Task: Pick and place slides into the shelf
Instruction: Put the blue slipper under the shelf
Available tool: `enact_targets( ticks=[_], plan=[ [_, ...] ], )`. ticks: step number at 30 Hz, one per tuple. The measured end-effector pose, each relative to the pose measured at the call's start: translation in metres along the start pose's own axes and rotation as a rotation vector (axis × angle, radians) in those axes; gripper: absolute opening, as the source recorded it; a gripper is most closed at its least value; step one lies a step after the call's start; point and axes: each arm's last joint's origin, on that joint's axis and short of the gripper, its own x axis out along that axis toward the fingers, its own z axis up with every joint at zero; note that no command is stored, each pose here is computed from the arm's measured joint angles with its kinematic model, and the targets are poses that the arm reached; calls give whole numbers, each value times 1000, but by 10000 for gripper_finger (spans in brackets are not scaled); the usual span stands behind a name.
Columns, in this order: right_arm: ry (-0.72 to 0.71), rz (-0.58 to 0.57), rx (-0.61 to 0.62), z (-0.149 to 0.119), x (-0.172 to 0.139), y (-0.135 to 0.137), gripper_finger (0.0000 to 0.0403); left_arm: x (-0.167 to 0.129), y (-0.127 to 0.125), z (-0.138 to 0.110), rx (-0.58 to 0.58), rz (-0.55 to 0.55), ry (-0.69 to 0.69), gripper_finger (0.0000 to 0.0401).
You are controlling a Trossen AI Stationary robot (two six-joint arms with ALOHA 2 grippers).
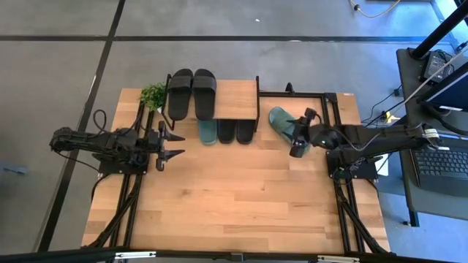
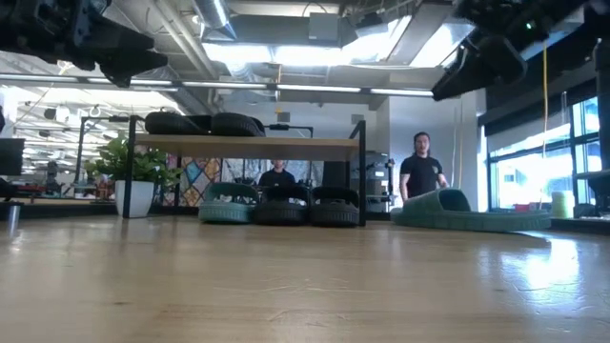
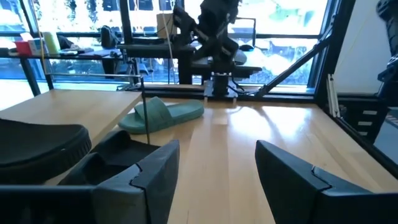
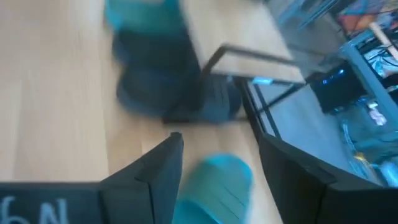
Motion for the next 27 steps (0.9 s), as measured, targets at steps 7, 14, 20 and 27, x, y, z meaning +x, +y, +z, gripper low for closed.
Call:
enact_targets(
  ticks=[7, 14, 20, 27],
  plan=[
    [332, 88, -372, 18, 12, 4, 211, 0, 0, -3, -6, 0, 30, 204],
    [541, 138, -554, -6, 51, 19, 211, 0, 0, -7, -2, 2, 70, 204],
    [673, 137, -554, -28, 81, 22, 211, 0, 0, -7, 5, 2, 74, 204],
    [680, 120, -571, -37, 109, 16, 211, 0, 0, -8, 32, 1, 75, 204]
  ],
)
